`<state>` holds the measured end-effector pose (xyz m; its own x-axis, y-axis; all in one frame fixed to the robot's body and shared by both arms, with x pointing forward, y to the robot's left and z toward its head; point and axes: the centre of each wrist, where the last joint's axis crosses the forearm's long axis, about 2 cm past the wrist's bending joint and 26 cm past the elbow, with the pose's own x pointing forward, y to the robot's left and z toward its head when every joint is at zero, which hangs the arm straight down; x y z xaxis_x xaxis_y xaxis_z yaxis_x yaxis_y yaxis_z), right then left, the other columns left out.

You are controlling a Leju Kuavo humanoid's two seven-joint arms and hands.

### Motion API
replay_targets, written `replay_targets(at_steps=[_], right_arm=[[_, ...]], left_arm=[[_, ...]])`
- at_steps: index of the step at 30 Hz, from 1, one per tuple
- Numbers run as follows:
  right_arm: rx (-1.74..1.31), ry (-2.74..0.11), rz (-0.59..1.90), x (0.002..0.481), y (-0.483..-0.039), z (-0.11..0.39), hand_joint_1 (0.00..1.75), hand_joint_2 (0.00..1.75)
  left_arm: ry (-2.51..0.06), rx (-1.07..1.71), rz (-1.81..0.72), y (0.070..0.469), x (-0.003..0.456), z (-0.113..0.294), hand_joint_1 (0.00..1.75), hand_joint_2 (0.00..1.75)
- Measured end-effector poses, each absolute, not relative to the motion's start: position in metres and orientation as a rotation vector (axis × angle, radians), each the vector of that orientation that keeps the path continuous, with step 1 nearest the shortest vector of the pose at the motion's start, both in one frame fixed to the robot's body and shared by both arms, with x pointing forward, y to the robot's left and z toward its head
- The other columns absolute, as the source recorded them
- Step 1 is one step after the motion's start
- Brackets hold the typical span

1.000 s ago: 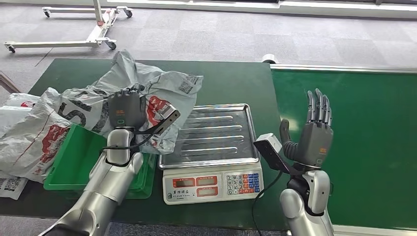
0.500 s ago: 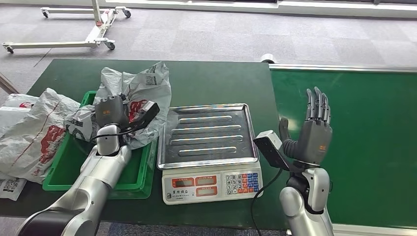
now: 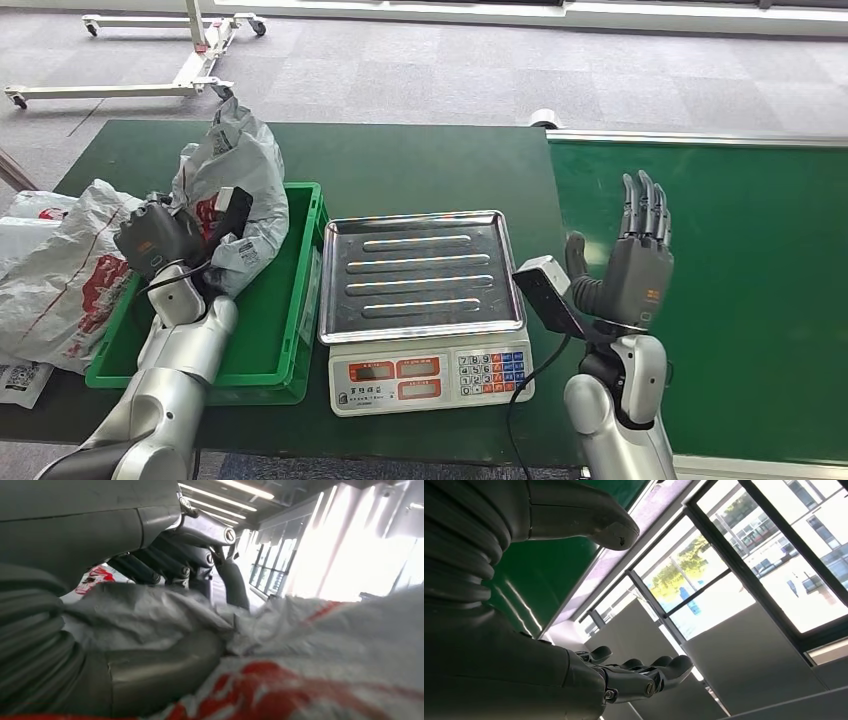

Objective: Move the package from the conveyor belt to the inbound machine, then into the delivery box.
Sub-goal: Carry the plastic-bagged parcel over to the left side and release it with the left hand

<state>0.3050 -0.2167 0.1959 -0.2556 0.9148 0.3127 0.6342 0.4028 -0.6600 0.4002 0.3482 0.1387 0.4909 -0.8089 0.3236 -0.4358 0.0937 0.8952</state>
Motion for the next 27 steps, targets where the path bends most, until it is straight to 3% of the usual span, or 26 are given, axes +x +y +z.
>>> replay_targets(at_steps=[11,21,27], right_arm=[[-1.307,-1.973,0.55,0.302,-0.208,0.196,0.0,1.75],[-1.3,-1.986,0.553,0.3,-0.206,0.194,0.0,1.75],[-1.288,-2.0,0.534,0.3,-0.206,0.193,0.0,1.75]], left_arm=[[-1.19,1.556,-0.311,0.348,0.393,0.142,0.0,0.0],[-1.769,1.415,-0.014,0.345,0.374,0.168,0.0,0.0],[-1.912,1.331,0.265,0.336,0.365,0.171,0.0,0.0]])
